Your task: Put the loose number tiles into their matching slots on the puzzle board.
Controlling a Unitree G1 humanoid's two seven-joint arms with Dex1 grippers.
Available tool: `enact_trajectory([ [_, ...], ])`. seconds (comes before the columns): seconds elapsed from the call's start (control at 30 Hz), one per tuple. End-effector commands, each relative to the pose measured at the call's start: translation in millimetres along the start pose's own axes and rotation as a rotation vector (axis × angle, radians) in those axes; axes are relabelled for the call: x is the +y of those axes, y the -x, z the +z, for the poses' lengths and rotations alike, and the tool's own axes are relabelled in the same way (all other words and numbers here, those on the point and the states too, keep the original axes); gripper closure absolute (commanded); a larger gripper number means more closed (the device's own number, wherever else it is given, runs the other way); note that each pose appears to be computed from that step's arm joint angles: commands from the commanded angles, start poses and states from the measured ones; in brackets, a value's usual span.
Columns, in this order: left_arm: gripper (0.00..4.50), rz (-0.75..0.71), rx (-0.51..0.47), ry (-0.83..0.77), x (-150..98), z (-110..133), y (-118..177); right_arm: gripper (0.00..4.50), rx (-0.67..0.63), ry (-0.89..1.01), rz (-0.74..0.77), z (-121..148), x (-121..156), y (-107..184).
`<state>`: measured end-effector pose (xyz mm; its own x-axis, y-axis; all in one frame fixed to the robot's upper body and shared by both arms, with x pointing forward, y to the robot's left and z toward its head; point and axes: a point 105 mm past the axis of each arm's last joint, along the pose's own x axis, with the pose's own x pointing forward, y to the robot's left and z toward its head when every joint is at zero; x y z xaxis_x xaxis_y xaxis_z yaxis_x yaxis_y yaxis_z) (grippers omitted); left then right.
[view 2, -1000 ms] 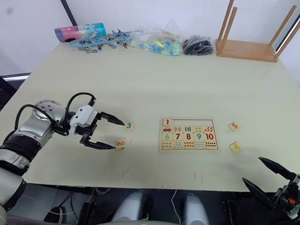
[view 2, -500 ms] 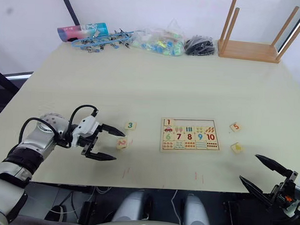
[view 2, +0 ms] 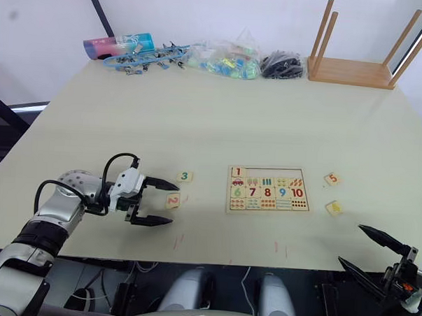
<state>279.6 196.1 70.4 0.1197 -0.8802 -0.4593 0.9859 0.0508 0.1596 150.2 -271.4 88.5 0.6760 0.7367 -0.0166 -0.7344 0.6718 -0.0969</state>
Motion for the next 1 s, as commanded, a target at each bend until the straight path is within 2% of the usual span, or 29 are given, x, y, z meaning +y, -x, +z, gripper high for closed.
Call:
enact_trajectory([
  [0.03,0.03,0.017,0.052,0.045,-6,-14,-2,0.00,-0.024,0.037,-0.010,7,-1,3],
  [0.13,0.87,0.029,0.057,0.048,-8,-16,-5,0.00,-0.027,0.039,-0.011,6,0,3],
  [0.27,2.85,0.044,0.065,0.049,-11,-18,-5,0.00,-0.030,0.039,-0.003,6,1,4],
  [0.3,3.00,0.050,0.067,0.051,-11,-19,-4,0.00,-0.030,0.038,0.000,6,1,5],
  [0.5,3.00,0.092,0.047,0.078,-17,-18,0,0.00,-0.035,0.043,0.035,7,3,4],
  [0.63,3.00,0.204,0.026,0.118,-18,-15,9,0.00,-0.039,0.054,0.075,11,6,0],
  [0.77,3.00,0.456,-0.015,0.246,-22,-7,21,0.00,-0.047,0.069,0.126,17,6,-7],
  [0.9,3.00,0.597,-0.028,0.361,-35,0,18,0.00,-0.045,0.077,0.160,19,6,-10],
  [1.0,3.00,0.707,-0.024,0.447,-45,3,15,0.00,0.021,0.032,0.169,15,12,-8],
])
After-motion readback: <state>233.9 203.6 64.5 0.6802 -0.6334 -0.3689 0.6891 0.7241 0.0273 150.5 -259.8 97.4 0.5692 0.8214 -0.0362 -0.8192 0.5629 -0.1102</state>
